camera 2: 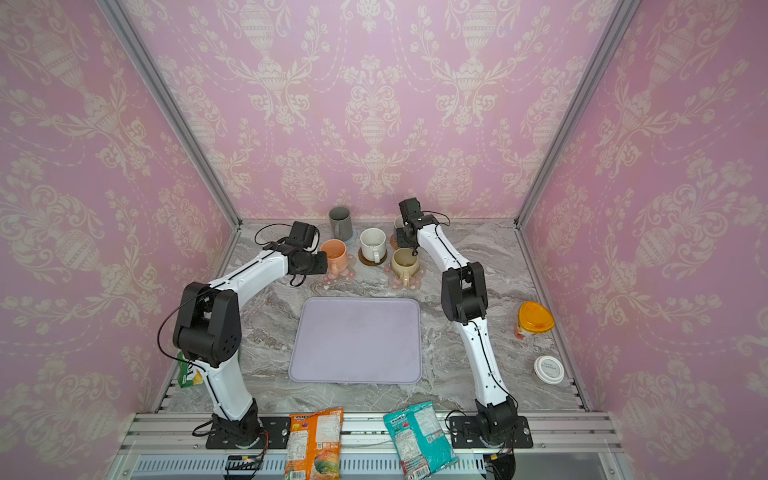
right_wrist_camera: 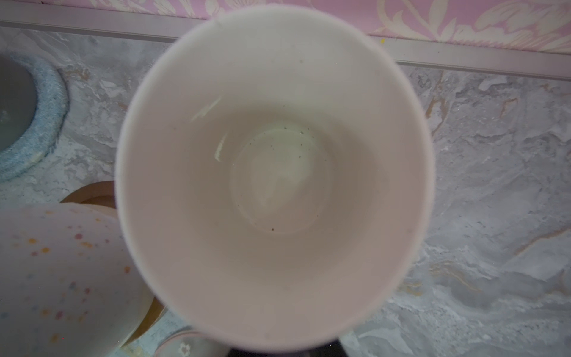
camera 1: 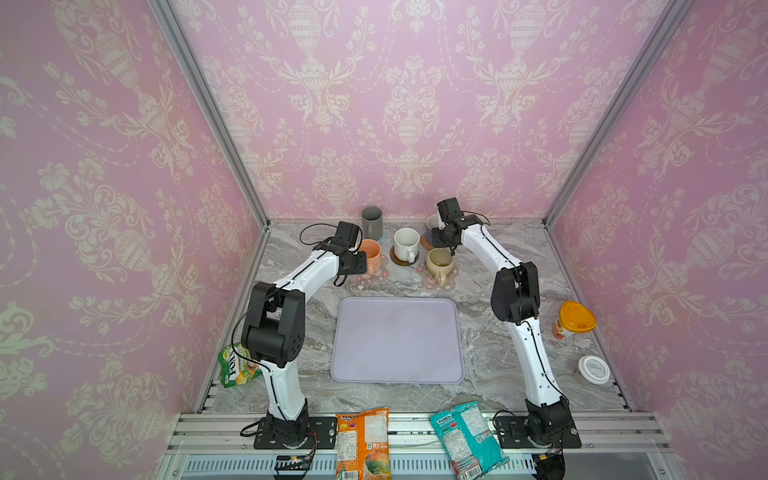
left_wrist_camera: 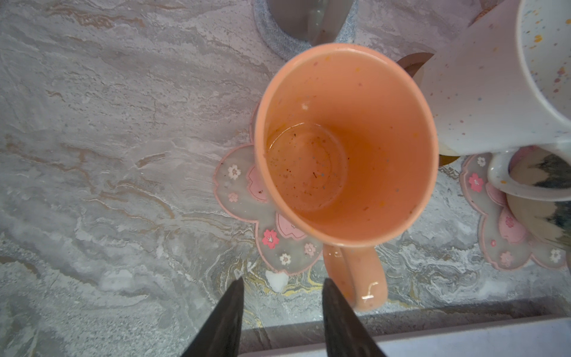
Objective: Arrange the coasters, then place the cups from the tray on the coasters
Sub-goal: 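Lower the lavender mug onto the woven wicker coaster with the right gripper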
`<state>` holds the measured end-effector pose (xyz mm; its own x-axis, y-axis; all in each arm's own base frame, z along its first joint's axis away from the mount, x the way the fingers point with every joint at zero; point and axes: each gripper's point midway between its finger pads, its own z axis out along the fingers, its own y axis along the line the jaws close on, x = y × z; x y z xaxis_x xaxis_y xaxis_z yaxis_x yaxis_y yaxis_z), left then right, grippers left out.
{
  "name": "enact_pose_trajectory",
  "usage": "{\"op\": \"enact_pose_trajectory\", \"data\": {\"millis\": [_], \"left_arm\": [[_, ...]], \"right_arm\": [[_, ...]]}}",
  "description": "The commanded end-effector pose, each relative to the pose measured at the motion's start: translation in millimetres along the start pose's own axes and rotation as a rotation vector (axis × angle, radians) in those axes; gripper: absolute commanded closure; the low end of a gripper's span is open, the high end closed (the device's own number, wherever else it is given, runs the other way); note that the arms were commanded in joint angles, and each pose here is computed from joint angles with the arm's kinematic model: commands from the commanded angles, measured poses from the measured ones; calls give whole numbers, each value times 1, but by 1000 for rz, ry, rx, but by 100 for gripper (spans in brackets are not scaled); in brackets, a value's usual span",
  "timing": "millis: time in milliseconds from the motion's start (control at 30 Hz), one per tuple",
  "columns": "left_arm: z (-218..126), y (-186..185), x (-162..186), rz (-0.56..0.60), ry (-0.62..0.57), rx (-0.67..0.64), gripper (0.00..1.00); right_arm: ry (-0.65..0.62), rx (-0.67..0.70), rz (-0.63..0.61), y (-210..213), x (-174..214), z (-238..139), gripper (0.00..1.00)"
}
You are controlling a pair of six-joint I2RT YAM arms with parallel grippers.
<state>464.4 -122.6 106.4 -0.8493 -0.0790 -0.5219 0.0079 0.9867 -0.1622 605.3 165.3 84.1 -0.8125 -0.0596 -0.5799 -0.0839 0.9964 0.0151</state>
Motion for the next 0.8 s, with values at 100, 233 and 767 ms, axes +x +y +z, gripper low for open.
{"op": "enact_pose_trajectory", "data": {"millis": [100,233,767], "left_arm": [[-10,-5,-10,-4,-30,47,56],[-19,-8,-16,-5,-57,60,56],[-15,-5,-12,-23,-47,51,55]], "right_arm": [[-89,-6,18,1,-28,-9,100],[-78,2,11,0,-25,-7,100],[-61,-22,13,3,-23,-12,68]]}}
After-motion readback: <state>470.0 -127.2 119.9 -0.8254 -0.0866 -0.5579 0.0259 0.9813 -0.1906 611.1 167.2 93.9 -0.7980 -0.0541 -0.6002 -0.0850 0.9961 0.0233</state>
